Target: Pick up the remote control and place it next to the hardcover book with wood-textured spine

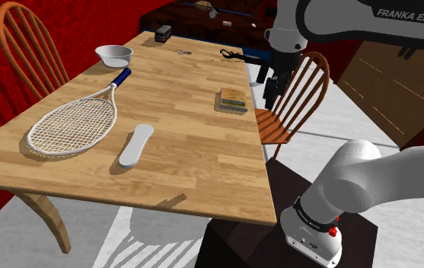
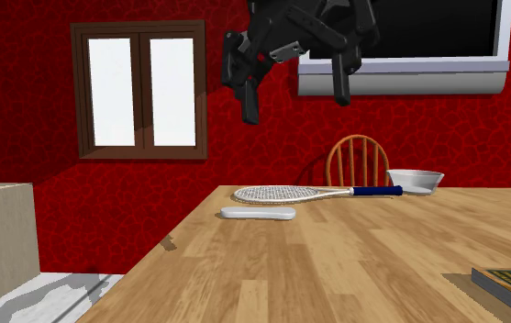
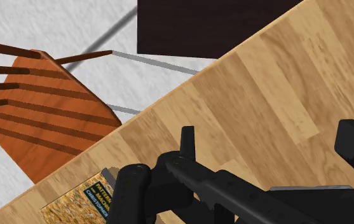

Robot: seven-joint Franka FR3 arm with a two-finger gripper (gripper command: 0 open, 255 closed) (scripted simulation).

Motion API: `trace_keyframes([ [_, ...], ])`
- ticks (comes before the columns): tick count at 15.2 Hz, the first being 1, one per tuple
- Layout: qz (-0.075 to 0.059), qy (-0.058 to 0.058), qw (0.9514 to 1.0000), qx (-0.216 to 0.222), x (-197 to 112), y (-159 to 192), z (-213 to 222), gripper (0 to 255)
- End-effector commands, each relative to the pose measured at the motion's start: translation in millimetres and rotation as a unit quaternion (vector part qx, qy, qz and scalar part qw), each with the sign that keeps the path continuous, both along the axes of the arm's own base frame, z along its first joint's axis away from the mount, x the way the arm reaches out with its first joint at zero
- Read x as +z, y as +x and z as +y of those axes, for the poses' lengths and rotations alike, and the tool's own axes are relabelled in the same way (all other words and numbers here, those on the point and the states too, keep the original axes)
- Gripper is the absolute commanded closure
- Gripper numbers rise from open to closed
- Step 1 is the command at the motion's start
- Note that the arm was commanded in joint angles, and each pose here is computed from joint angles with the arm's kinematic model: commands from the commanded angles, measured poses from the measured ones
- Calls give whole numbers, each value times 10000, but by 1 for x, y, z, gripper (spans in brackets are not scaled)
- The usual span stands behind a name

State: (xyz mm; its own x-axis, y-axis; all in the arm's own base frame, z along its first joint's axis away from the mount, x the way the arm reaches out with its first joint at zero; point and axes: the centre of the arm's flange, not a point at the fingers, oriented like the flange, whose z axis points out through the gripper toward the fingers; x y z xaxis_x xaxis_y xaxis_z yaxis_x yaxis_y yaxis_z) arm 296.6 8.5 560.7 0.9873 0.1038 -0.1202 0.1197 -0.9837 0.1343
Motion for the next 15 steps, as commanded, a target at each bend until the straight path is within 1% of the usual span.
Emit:
trace_keyframes([
  [1,0,0,10000,0,0,0,0,0],
  [4,-66,27,9993,-367,-17,11,31,0],
  [8,-155,63,9962,-855,-40,30,72,0],
  [11,-221,90,9922,-1220,-56,47,101,0],
  [15,-308,126,9848,-1704,-77,74,138,0],
])
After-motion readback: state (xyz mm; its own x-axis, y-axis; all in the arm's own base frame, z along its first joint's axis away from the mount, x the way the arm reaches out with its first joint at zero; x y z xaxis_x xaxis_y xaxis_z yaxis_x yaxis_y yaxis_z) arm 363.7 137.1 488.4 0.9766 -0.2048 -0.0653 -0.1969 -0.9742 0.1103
